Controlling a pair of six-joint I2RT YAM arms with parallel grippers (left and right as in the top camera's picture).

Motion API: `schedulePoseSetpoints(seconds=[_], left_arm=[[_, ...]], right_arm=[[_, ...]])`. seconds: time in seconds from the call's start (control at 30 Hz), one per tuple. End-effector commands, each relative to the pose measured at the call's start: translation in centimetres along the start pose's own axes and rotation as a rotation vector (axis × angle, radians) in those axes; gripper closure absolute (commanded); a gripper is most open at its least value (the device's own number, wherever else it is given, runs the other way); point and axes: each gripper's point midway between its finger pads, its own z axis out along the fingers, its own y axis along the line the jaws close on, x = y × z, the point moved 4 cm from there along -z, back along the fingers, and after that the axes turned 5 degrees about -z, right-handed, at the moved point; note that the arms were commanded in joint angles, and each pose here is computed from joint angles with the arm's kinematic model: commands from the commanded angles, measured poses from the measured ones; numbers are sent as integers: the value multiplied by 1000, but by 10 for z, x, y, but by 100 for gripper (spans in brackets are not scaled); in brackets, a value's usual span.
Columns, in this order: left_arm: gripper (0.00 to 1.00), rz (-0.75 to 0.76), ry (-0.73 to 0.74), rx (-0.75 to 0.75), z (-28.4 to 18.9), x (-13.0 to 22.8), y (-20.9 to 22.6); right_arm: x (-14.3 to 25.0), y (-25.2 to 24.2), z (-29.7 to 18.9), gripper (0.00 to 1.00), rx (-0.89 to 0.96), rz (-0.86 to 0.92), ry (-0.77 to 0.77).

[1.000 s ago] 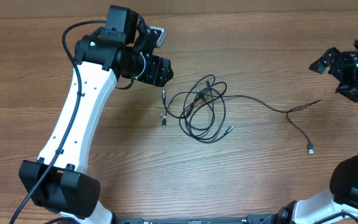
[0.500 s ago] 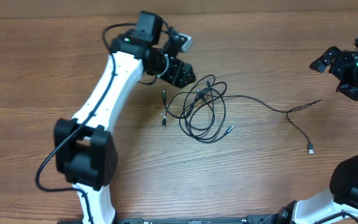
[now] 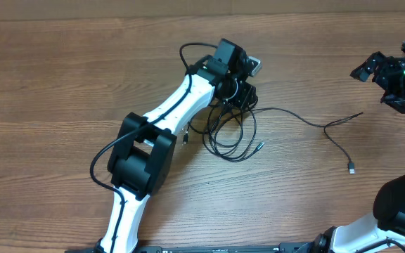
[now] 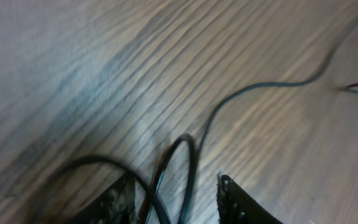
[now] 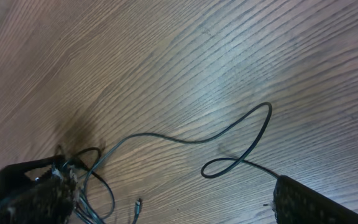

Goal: Untangle cables

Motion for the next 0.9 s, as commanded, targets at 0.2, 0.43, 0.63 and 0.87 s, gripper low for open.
schedulePoseSetpoints(seconds=[0.2, 0.43, 0.63, 0.87], left_arm=[[96, -68, -12, -143, 2, -1, 30], [96, -63, -161, -146, -128, -46, 1], [96, 11, -294, -156, -242, -42, -38], [96, -94, -284, -132, -287, -20, -23]], right_arm=[[-2, 4, -2, 0, -16, -13, -15], [2, 22, -1, 0, -108, -73, 1], [27, 104, -7, 10, -492, -430, 33], [75, 209, -20, 15, -789, -722, 46]])
